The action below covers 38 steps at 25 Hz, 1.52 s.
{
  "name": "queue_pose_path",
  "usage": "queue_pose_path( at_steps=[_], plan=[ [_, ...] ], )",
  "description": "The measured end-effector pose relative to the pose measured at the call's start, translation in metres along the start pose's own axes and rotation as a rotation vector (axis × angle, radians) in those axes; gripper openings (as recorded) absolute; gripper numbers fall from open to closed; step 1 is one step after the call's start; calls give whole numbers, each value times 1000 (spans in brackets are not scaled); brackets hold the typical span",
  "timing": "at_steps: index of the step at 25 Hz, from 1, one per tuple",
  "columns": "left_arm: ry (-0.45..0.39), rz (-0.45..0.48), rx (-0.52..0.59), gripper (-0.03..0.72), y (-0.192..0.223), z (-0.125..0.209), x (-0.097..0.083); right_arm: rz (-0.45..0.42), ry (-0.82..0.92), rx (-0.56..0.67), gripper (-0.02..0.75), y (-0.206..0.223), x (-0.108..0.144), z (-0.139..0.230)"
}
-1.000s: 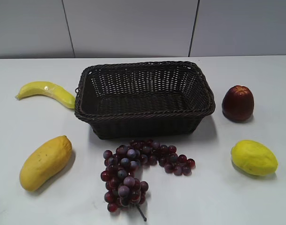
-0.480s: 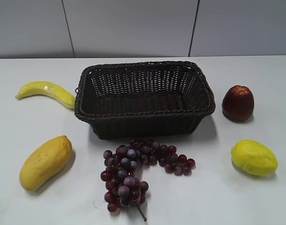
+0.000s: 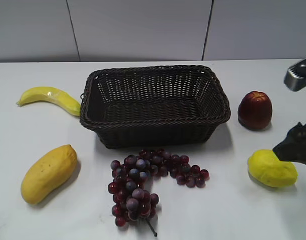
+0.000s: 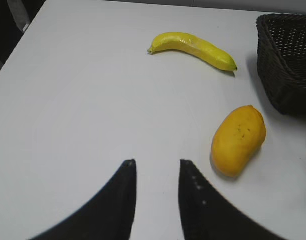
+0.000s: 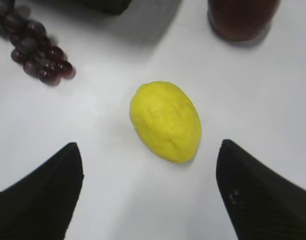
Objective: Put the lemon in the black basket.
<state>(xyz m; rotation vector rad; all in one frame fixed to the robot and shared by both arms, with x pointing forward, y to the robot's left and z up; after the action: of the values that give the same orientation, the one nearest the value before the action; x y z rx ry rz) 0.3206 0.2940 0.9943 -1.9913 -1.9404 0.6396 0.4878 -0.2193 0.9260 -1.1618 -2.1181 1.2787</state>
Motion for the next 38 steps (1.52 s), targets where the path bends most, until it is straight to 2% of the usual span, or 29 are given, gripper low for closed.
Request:
queue_pose_path(
  at_steps=[8, 15, 22, 25, 30, 34, 38],
  plan=[
    [0, 0, 0, 231, 0, 0, 0, -11, -101, 158, 672, 59, -19, -9],
    [0, 0, 0, 231, 0, 0, 0, -77, -90, 301, 672, 102, -14, 18],
    [0, 0, 0, 231, 0, 0, 0, -99, -87, 362, 652, 129, -12, 35],
    [0, 0, 0, 231, 0, 0, 0, -107, -80, 369, 609, 129, -11, 35],
    [0, 0, 0, 231, 0, 0, 0, -153, -52, 392, 608, 110, -8, 18],
    [0, 0, 0, 232, 0, 0, 0, -171, -8, 376, 608, 78, -9, -13],
    [0, 0, 0, 232, 0, 0, 0, -188, 35, 248, 608, 50, -11, -67]
  ],
)
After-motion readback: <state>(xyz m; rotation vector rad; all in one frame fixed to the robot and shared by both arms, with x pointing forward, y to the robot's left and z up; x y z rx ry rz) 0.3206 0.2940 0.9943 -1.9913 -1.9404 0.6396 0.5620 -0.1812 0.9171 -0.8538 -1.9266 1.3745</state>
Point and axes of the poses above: a point on each arm's last joint axis where the gripper is mounted, y pointing out along that axis toward the gripper, x along the wrist's bending axis when the last joint is at zero, z = x × y, the point moved 10 cm from there along y, pointing out along that axis toward the gripper, and after that the axes turned 8 degrees about -y, right-handed, at the moved point
